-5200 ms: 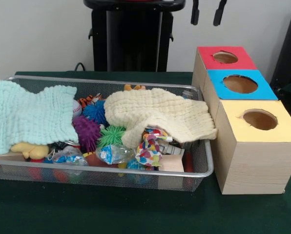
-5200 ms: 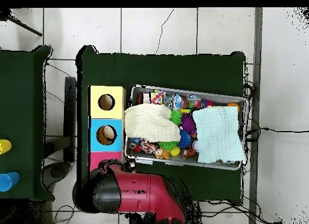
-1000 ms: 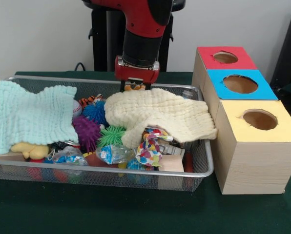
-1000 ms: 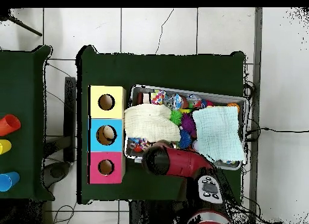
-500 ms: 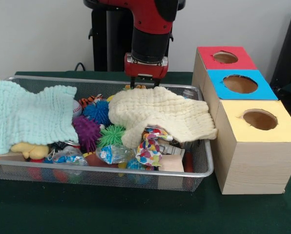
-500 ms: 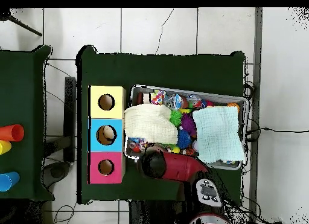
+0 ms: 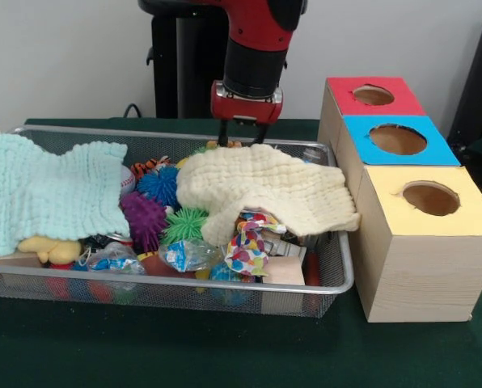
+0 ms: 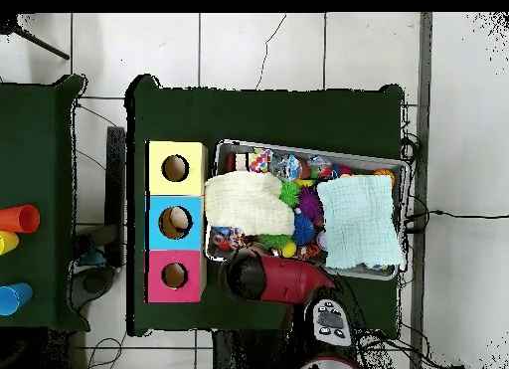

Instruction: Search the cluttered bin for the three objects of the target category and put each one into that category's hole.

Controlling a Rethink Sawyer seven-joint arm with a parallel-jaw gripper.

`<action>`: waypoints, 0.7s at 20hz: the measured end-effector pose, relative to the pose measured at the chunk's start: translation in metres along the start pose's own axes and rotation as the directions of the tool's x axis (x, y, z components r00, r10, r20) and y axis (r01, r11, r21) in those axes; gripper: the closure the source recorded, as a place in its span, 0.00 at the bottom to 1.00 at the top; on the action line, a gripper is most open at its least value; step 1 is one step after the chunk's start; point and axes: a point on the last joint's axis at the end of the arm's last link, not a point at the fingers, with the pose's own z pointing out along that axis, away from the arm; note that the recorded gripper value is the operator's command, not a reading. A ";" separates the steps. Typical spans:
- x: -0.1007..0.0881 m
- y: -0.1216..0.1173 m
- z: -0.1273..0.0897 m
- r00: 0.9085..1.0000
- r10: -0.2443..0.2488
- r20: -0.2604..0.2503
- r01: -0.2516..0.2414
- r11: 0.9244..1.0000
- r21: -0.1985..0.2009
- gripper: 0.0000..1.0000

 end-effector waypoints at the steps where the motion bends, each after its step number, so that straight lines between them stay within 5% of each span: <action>1: 0.002 0.001 0.001 1.000 -0.005 -0.004 0.005 1.000 0.004 0.00; 14: 0.015 0.009 0.017 1.000 -0.010 -0.017 0.012 0.997 0.075 0.00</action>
